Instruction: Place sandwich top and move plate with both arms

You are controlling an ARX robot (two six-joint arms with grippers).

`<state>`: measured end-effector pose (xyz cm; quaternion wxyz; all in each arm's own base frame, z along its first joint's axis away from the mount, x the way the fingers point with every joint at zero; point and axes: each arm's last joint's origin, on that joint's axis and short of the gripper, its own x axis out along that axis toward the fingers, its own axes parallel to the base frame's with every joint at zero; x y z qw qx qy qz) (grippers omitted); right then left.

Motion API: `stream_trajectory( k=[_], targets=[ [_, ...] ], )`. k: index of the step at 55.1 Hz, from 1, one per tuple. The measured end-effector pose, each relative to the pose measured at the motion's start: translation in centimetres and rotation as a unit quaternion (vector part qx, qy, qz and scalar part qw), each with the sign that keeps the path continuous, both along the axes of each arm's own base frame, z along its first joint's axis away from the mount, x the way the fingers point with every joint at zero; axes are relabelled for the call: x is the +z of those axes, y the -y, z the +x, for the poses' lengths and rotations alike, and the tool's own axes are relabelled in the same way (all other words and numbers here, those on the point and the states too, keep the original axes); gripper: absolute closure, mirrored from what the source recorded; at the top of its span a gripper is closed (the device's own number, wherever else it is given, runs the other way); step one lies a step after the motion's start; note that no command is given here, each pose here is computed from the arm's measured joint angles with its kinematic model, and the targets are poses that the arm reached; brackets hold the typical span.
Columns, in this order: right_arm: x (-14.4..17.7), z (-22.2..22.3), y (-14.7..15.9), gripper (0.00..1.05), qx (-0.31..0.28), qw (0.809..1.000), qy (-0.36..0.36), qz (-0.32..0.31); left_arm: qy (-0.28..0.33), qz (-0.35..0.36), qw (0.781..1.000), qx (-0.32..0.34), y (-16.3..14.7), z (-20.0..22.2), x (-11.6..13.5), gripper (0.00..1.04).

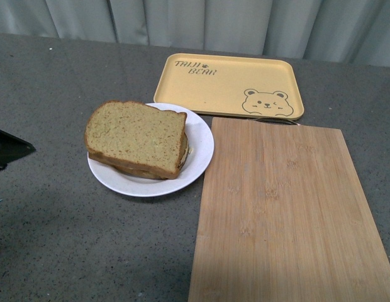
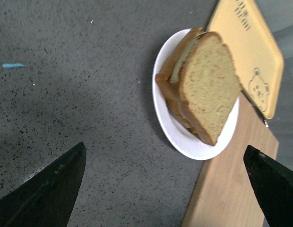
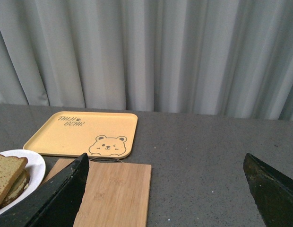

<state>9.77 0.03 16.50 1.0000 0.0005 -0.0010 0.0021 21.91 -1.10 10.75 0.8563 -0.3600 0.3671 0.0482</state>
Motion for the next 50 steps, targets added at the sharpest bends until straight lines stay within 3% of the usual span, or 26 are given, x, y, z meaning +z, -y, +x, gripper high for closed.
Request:
stream_trajectory(
  k=[13,38,41,50],
  targets=[
    [0.0,0.0,0.0,0.09,0.000,1.000,0.000,0.000,-0.065,-0.030,0.997,-0.025,2.0,3.5,-3.1,0.07],
    [0.0,0.0,0.0,0.09,0.000,1.000,0.000,0.000,-0.087,-0.056,0.993,-0.055,5.5,6.4,-5.2,0.07],
    [0.0,0.0,0.0,0.09,0.000,1.000,0.000,0.000,-0.097,-0.051,0.992,-0.061,6.1,6.6,-5.5,0.15],
    [0.0,0.0,0.0,0.09,0.000,1.000,0.000,0.000,-0.125,-0.056,0.989,-0.062,7.3,7.5,-6.9,0.54]
  ],
)
